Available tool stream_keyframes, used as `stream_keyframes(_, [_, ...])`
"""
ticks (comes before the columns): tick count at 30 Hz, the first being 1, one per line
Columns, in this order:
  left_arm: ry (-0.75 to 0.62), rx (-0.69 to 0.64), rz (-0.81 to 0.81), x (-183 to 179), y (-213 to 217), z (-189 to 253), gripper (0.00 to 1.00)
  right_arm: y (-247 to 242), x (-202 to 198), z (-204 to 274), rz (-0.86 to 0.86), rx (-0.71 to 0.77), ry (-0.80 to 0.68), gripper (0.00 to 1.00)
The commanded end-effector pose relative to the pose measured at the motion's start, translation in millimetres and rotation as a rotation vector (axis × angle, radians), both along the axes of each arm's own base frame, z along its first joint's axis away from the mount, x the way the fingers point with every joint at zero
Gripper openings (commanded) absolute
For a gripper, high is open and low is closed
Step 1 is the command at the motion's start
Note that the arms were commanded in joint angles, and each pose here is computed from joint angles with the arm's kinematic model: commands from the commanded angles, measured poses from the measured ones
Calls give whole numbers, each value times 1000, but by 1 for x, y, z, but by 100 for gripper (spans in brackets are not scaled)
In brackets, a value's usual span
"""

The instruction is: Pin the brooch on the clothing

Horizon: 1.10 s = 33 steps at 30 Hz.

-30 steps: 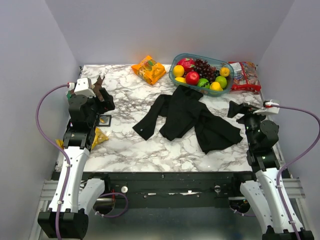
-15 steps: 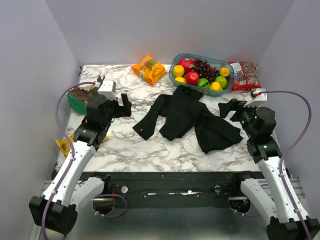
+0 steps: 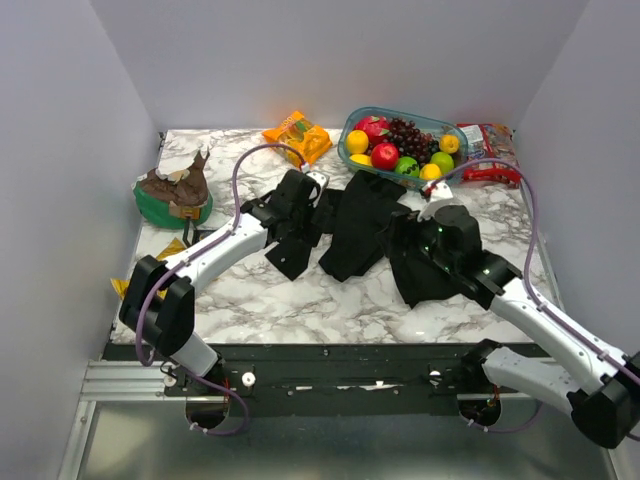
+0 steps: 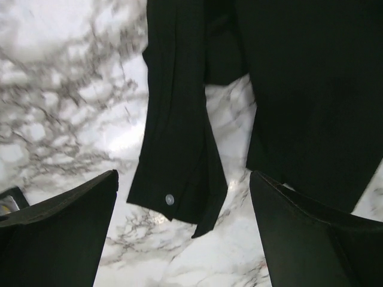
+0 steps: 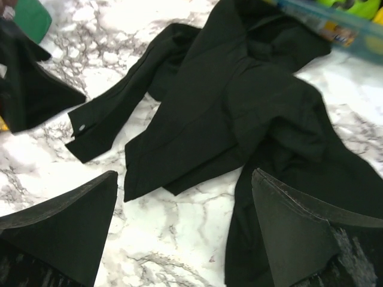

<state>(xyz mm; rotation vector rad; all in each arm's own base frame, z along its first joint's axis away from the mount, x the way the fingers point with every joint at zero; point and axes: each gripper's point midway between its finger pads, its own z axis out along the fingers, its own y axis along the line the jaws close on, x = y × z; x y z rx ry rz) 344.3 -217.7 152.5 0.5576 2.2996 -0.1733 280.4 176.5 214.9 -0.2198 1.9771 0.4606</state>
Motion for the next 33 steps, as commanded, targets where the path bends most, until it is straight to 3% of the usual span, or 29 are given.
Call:
stream_keyframes(1, [82,80,-8,-20,18,-30,99,22,5,-12,-39,6,70,100])
stream_keyframes(8, [181,59,-47,-26,4,-58,99,71,-17,-58,-26,158,202,100])
stream_keyframes(13, [257,68,-52,-25,-5,-80,99,96,-28,-78,-7,157,273,100])
stream_keyframes(17, [299,61,-60,-31,-7,-94,99,122,-33,-80,50,301,324,100])
stream_keyframes(23, [292,106,-21,-24,3,-103,98,119,-30,-107,-13,299,357,100])
stream_keyframes(26, [313,108,-20,-24,1,-111,87,120,-28,-118,-31,294,377,99])
stream_keyframes(28, [339,117,-17,-24,1,-119,70,124,-28,-124,-28,293,390,98])
stream_keyframes(33, [360,114,-8,-24,2,-124,42,128,-25,-143,-39,276,425,97])
